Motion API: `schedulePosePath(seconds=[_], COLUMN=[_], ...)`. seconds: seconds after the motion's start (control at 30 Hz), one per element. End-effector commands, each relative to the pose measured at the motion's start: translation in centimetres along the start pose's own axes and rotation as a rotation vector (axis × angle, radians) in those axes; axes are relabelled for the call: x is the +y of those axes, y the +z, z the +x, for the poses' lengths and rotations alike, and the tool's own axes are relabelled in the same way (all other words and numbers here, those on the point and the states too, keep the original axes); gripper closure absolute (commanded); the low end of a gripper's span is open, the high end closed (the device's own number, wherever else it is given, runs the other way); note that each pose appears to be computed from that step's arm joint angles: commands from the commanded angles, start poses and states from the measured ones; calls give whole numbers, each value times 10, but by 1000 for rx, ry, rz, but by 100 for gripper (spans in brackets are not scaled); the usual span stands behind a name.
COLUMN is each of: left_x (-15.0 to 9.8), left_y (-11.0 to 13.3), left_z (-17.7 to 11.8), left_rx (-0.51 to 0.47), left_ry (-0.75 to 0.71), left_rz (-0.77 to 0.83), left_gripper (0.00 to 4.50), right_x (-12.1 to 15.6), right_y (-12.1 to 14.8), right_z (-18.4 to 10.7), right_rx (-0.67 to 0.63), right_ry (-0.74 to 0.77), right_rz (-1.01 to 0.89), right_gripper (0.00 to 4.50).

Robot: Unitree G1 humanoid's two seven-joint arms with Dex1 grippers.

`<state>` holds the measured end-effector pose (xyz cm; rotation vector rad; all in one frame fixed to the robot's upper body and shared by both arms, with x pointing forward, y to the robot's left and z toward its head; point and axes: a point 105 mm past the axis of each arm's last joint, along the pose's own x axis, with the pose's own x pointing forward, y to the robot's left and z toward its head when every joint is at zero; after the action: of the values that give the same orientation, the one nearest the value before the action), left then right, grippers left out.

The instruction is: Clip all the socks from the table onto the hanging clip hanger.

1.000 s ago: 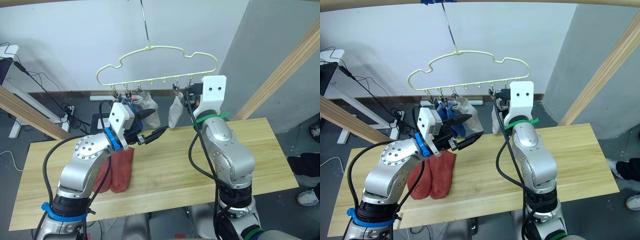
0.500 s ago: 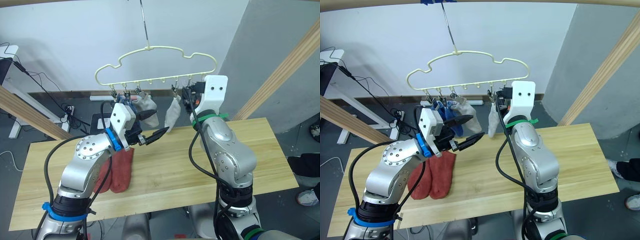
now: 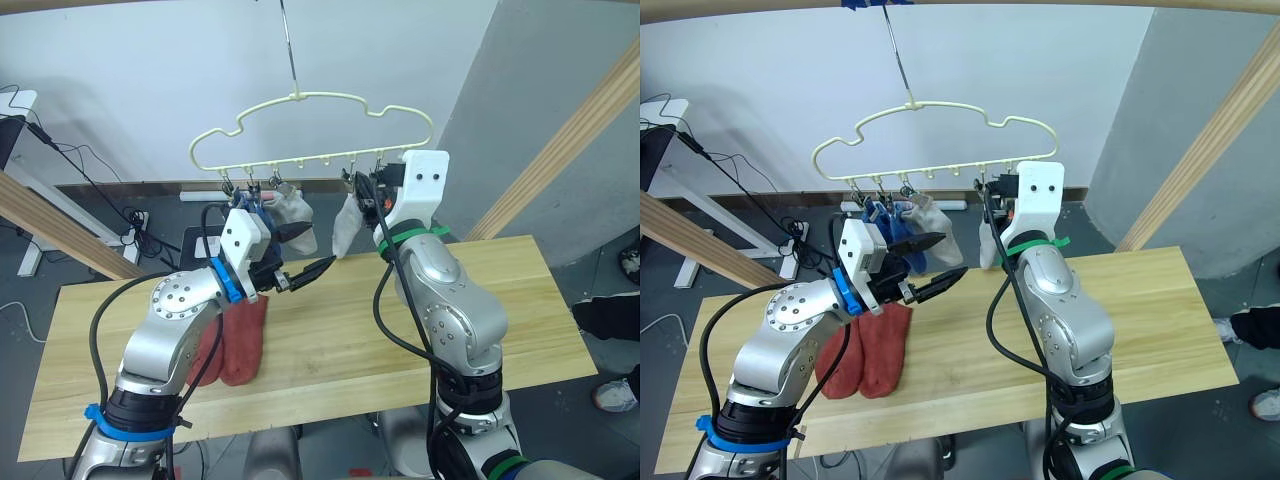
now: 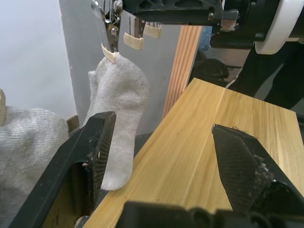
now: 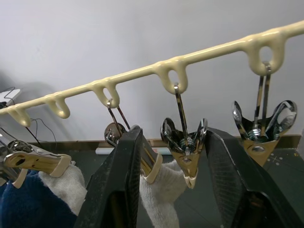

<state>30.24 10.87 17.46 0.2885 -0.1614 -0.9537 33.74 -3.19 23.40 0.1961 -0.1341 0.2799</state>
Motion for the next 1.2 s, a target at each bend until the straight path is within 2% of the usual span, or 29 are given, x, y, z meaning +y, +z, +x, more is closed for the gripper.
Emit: schedulePosePath(seconds=[0.03,0.43,0.63,0.7,0.83,1.0,1.13,1.2], left_x=[-1,-1,-2,-3,-4,0,5,7], left_y=[6,7,7,6,4,-13,-65,-79], left_z=[-1,-1,-1,-2,-4,-13,-39,-47], left_rx=[-24,-20,-20,-21,-22,16,158,194], left_ry=[0,1,2,4,31,170,458,542], left_rz=[27,28,25,21,17,-15,-182,-223], left_gripper=[92,92,92,92,92,92,15,7], right_x=[19,20,21,22,22,23,23,23], right_y=[21,23,24,25,26,26,26,26], right_z=[-2,-2,-2,-2,-2,-2,-2,-2], right_rx=[-86,-98,-103,-107,-112,-114,-114,-112], right_ry=[34,33,37,41,45,50,57,58], right_rz=[84,93,91,85,75,66,58,57], right_gripper=[247,247,421,448,449,449,450,450])
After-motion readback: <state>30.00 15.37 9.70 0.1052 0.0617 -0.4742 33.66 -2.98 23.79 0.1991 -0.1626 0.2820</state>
